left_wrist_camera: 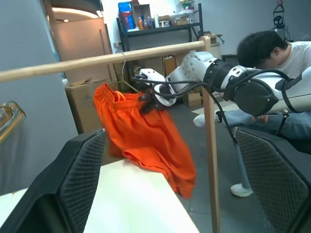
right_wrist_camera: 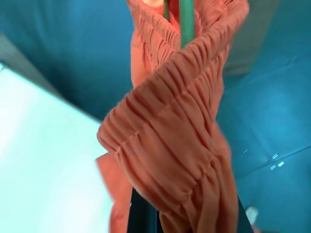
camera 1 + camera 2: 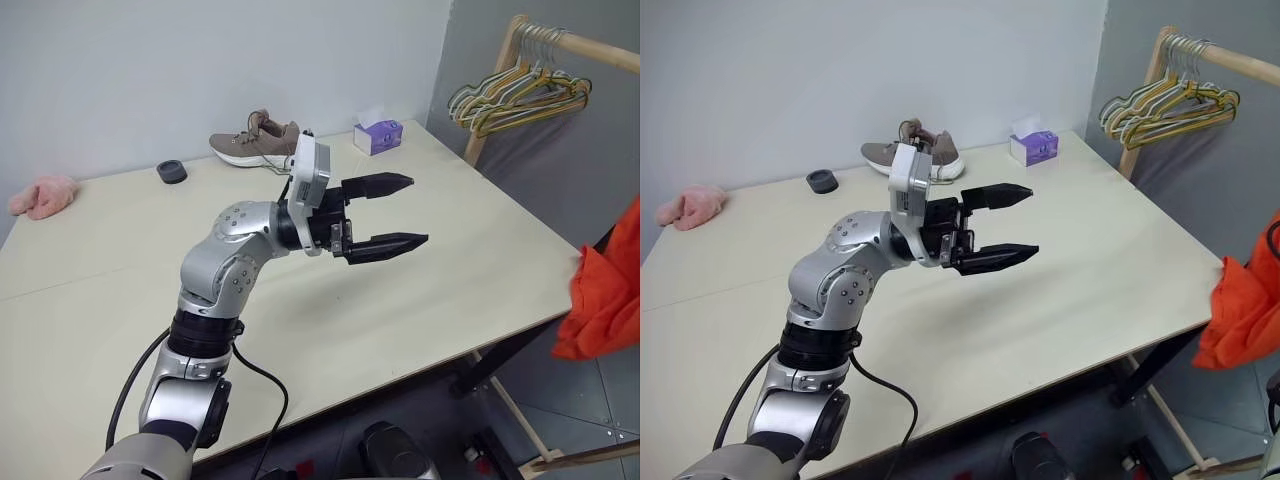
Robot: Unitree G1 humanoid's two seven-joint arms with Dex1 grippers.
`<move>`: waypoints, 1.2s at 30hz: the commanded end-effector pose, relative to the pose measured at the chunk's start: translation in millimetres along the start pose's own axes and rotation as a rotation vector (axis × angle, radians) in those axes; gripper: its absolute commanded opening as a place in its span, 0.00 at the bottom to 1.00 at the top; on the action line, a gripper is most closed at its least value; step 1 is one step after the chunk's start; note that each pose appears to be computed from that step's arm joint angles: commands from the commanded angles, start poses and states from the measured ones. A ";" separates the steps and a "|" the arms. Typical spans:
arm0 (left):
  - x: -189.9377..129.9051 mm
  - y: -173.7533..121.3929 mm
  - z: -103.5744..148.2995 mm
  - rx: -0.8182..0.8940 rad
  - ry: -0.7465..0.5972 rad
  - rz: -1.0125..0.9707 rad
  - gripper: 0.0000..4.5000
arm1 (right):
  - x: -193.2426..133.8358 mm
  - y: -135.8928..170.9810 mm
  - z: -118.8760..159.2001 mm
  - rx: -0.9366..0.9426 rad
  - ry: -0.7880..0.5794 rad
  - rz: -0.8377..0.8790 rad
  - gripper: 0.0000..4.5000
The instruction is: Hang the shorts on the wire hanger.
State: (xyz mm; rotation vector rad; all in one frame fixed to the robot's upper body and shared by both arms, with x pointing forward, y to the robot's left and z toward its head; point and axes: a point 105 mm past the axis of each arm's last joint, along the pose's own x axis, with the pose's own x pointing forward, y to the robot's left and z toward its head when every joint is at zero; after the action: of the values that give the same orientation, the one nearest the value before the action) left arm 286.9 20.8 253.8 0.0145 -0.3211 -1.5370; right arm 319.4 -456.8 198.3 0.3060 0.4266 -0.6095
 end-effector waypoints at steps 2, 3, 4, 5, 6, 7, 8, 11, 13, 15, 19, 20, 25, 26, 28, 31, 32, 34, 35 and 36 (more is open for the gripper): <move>1.7 -2.0 9.0 0.052 -0.015 -0.004 0.99 | -9.6 6.9 14.8 0.052 -0.048 0.032 0.00; 1.8 -1.7 8.9 0.051 -0.017 -0.003 0.99 | -9.9 7.5 14.0 0.057 -0.045 0.035 0.00; 2.0 -1.6 8.9 0.049 -0.018 -0.004 0.99 | -10.3 8.5 13.3 0.060 -0.043 0.039 0.00; 2.2 -1.5 8.9 0.048 -0.020 -0.004 0.99 | -10.6 9.6 12.7 0.061 -0.043 0.045 0.00; 2.7 -1.4 9.1 0.044 -0.025 -0.004 0.99 | -11.2 10.2 12.4 0.060 -0.043 0.046 0.00; 3.0 -1.3 9.4 0.041 -0.028 -0.004 0.99 | -11.7 10.5 12.2 0.059 -0.044 0.047 0.00; 3.3 -1.3 9.6 0.038 -0.032 -0.005 0.99 | -12.6 10.2 12.8 0.050 -0.050 0.044 0.00; 4.1 -1.3 10.7 0.033 -0.040 -0.007 0.99 | -19.2 11.0 14.7 0.034 -0.090 0.054 0.00; 4.5 -1.3 11.5 0.025 -0.049 -0.007 1.00 | -26.9 8.5 14.9 0.050 -0.133 0.040 0.11; 4.5 -1.4 11.5 0.020 -0.054 -0.005 1.00 | -33.4 8.2 13.1 0.070 -0.156 0.038 0.22; 3.7 -1.2 10.6 0.015 -0.054 -0.007 1.00 | -53.2 14.5 14.0 0.121 -0.231 0.054 0.54; 3.6 -1.1 10.4 0.014 -0.054 -0.007 1.00 | -57.6 14.8 14.6 0.134 -0.249 0.050 0.62; 3.6 -0.4 9.7 0.015 -0.053 -0.009 1.00 | -78.4 15.2 28.8 0.102 -0.389 -0.006 1.00; 3.7 -0.3 9.5 0.016 -0.053 -0.009 1.00 | -82.0 15.6 32.1 0.080 -0.419 -0.020 1.00; 3.7 0.1 9.1 0.016 -0.053 -0.010 1.00 | -86.2 16.5 35.8 0.060 -0.458 -0.040 1.00; 3.0 1.6 8.5 0.017 -0.051 -0.001 1.00 | -103.9 28.4 54.5 -0.102 -0.638 -0.083 1.00; 2.6 2.5 8.3 0.018 -0.051 0.005 1.00 | -110.5 36.6 59.5 -0.172 -0.705 -0.081 1.00; 1.9 3.7 7.8 0.021 -0.047 0.016 1.00 | -120.3 54.2 64.1 -0.304 -0.808 -0.049 1.00; 0.8 4.9 7.2 0.024 -0.043 0.027 1.00 | -124.7 69.8 61.8 -0.384 -0.853 0.004 1.00; -1.2 7.3 6.5 0.029 -0.038 0.052 1.00 | -129.4 91.5 54.0 -0.466 -0.893 0.089 1.00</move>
State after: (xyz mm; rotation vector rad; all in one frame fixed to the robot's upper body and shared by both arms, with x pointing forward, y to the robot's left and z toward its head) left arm 291.4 18.9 252.7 -0.0208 -0.3254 -1.5192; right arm 292.0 -379.6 296.1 -0.2685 -0.1740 -0.6117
